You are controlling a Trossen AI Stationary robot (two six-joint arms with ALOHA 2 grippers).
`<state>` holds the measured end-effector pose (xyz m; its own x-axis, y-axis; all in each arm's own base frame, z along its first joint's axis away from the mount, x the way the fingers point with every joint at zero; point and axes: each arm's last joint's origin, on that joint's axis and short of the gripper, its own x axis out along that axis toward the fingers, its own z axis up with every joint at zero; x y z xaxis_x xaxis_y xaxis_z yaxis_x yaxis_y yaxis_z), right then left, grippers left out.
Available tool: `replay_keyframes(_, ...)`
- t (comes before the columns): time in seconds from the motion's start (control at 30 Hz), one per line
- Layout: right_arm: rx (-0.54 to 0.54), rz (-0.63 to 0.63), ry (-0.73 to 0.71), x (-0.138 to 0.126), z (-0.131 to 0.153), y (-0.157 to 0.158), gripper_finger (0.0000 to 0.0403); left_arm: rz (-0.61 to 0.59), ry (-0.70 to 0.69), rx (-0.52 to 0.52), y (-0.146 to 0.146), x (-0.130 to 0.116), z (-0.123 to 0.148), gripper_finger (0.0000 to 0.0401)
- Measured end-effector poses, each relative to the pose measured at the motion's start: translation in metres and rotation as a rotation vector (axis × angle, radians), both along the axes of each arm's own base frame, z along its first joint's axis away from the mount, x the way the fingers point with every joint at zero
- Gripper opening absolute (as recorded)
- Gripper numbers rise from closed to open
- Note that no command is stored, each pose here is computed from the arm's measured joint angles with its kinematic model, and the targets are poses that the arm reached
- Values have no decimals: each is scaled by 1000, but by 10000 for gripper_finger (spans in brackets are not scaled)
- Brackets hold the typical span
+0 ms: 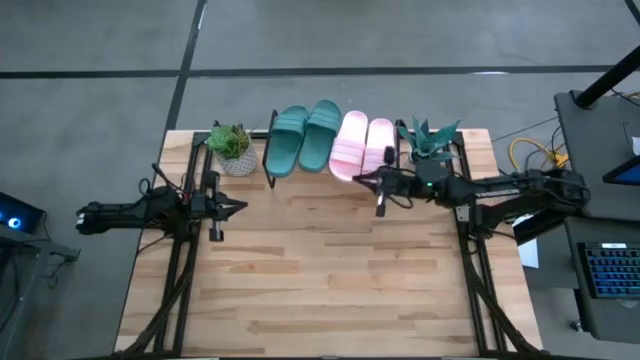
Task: Pick and place slides into the shelf
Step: Return to Home Position
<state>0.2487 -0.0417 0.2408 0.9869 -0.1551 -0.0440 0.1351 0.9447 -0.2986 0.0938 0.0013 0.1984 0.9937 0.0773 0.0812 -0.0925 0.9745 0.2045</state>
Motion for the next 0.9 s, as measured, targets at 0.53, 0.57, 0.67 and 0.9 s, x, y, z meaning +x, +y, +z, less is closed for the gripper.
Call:
replay_keyframes(0.53, 93, 12, -71, -107, -6, 32, 8, 0, -6, 0, 0, -2, 0, 0)
replay_keyframes(0.57, 93, 2, -83, -113, -6, 33, 8, 0, -5, 0, 0, -2, 0, 0)
replay_keyframes(0.67, 91, -29, -171, -131, -7, 34, 8, -1, -6, -17, 0, -2, 0, 0)
replay_keyframes(0.9, 138, -13, -171, -156, -27, 35, 8, -2, -7, -26, 0, -2, 0, 0)
